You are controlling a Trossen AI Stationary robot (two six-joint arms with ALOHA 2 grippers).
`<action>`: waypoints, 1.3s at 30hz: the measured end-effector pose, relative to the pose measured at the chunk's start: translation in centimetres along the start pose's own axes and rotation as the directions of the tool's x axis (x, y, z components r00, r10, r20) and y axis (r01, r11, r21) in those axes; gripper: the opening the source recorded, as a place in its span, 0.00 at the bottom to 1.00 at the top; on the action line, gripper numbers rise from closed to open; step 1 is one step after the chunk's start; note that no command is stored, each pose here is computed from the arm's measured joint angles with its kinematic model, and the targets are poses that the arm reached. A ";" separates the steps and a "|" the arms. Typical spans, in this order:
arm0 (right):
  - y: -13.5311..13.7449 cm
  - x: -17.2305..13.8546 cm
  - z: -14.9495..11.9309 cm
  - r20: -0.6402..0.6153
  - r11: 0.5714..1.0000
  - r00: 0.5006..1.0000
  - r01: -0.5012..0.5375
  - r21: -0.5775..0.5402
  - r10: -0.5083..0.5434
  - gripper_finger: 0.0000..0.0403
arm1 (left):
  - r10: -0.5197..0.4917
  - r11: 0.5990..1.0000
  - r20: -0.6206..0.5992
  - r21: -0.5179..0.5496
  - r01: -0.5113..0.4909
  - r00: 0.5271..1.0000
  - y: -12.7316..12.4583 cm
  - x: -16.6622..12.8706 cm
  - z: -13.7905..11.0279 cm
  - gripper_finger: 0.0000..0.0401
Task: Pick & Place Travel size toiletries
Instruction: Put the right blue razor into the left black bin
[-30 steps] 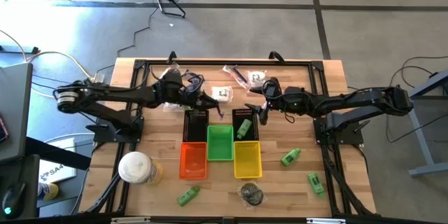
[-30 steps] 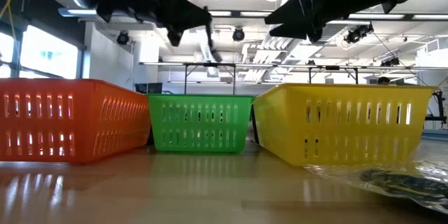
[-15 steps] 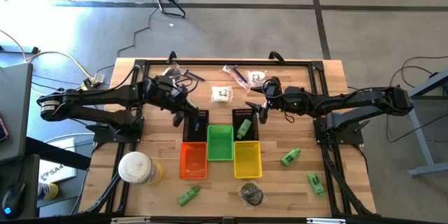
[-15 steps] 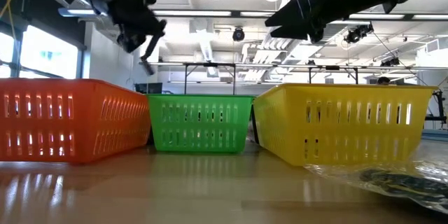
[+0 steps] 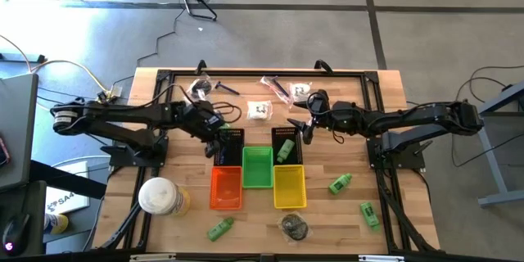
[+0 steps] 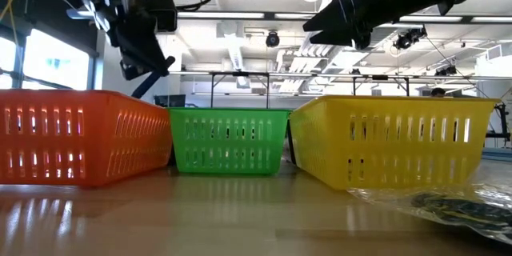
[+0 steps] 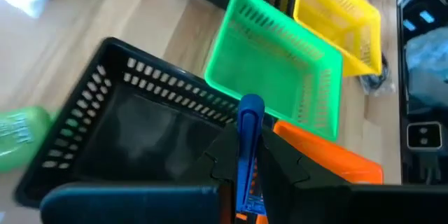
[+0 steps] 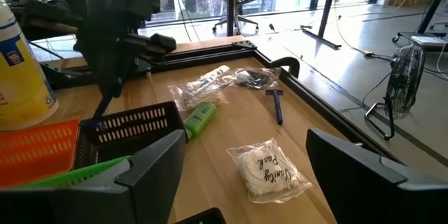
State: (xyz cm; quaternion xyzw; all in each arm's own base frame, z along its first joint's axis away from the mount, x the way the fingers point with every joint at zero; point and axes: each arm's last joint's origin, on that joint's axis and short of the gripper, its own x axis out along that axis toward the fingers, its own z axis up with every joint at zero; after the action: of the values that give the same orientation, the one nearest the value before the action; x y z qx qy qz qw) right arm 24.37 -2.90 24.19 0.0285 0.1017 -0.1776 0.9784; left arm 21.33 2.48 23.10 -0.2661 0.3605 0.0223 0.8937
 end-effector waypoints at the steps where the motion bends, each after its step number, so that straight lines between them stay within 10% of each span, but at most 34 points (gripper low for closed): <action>1: 0.0 0.0 0.0 0.000 1.000 1.000 0.000 0.000 0.000 0.72 | 0.008 1.000 -0.011 0.002 -0.008 1.000 0.0 0.2 -0.1 0.07; 39: 0.0 0.0 -0.1 -0.008 1.000 1.000 -0.003 -0.005 0.003 0.72 | 0.158 0.987 -0.086 0.041 -0.155 0.984 1.1 2.7 -0.6 0.15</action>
State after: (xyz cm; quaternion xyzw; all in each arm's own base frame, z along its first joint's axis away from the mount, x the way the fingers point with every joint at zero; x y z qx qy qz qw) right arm 24.35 -2.89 24.11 0.0267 0.1061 -0.1758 0.9783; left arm 22.68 2.71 20.42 -0.2224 0.4202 0.0745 0.8766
